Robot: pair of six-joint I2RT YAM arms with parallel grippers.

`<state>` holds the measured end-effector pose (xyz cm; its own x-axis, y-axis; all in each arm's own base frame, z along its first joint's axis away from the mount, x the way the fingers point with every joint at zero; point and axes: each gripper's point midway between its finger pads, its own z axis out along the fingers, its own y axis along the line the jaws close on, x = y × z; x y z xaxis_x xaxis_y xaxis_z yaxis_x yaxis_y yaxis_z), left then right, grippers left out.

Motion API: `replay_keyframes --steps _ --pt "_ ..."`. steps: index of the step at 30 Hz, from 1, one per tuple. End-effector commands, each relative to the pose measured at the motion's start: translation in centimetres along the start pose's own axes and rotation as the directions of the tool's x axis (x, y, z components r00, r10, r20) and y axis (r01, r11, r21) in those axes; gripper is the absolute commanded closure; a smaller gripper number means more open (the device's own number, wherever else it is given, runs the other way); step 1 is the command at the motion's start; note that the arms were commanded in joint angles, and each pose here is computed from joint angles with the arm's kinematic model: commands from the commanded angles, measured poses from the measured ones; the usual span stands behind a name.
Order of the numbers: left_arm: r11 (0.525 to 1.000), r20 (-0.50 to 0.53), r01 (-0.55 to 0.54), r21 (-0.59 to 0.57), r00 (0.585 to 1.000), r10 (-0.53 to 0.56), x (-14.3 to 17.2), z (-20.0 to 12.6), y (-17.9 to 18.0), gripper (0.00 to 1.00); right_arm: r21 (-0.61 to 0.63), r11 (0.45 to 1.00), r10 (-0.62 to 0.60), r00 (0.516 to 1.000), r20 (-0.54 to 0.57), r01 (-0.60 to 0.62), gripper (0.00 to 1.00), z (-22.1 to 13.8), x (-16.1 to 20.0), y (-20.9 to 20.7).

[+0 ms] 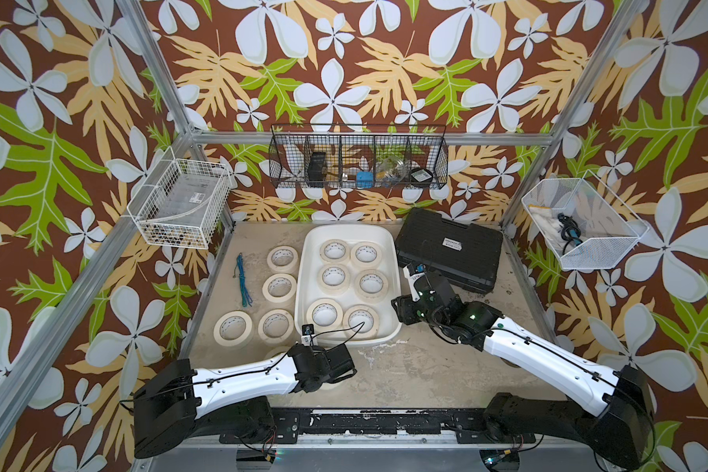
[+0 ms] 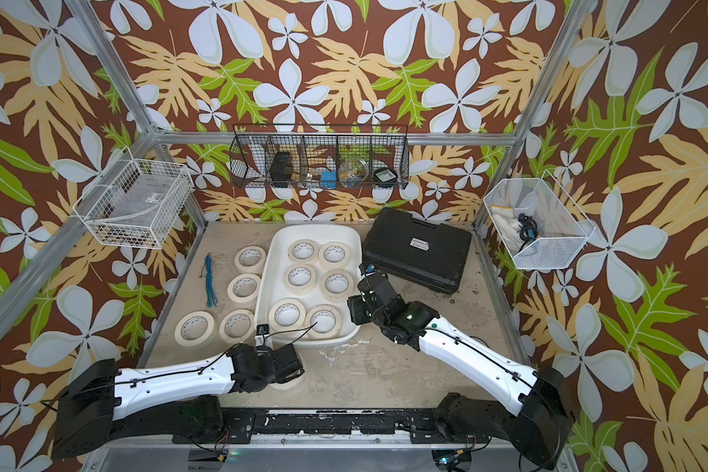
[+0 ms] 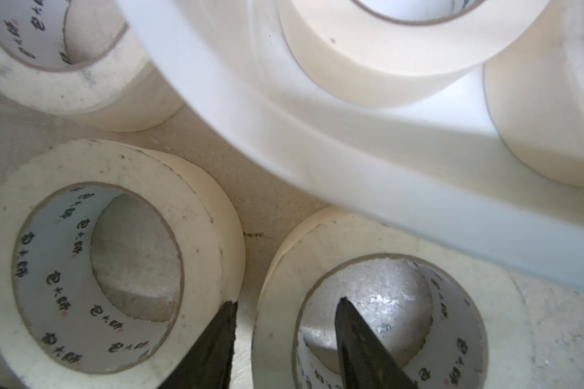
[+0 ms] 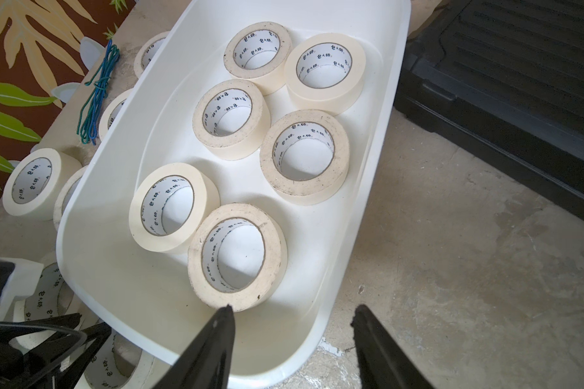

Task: Take out the art tape in the storage box
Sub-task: Place the art tape at the center of the board, then pick up the art tape from the storage box.

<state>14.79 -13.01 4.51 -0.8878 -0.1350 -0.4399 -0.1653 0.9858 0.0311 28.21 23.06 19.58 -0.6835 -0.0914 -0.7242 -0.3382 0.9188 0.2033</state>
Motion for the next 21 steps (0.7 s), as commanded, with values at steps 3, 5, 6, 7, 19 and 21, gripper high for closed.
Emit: replay_keyframes --steps 3,5,6,7,19,21 --pt "0.997 -0.045 -0.056 0.047 0.997 0.058 0.1 -1.4 -0.9 0.47 0.002 1.000 -0.007 1.000 0.023 0.007 0.40 -0.5 -0.8 0.0" --pt "0.994 -0.056 -0.080 0.074 0.995 0.084 0.0 -2.1 -1.3 0.49 0.000 1.000 -0.005 1.000 0.028 0.005 0.40 -0.5 -1.0 -0.1" --pt "0.992 -0.065 -0.093 0.085 0.993 0.098 0.0 -2.5 -1.4 0.49 0.001 1.000 -0.004 1.000 0.028 0.004 0.40 -0.5 -1.0 -0.1" --pt "0.989 -0.077 -0.107 0.101 0.990 0.115 0.1 -2.8 -1.6 0.49 0.002 1.000 -0.005 1.000 0.028 0.005 0.40 -0.5 -1.0 -0.2" --pt "0.972 0.100 -0.180 0.153 0.981 0.166 -5.8 -9.2 -2.1 0.38 -0.010 1.000 -0.016 1.000 0.012 0.016 0.39 0.4 -1.2 0.2" --pt "0.971 0.134 -0.184 0.150 0.977 0.165 -7.4 -10.2 -2.4 0.38 -0.015 1.000 -0.026 1.000 0.006 0.026 0.39 0.8 -1.3 0.5"
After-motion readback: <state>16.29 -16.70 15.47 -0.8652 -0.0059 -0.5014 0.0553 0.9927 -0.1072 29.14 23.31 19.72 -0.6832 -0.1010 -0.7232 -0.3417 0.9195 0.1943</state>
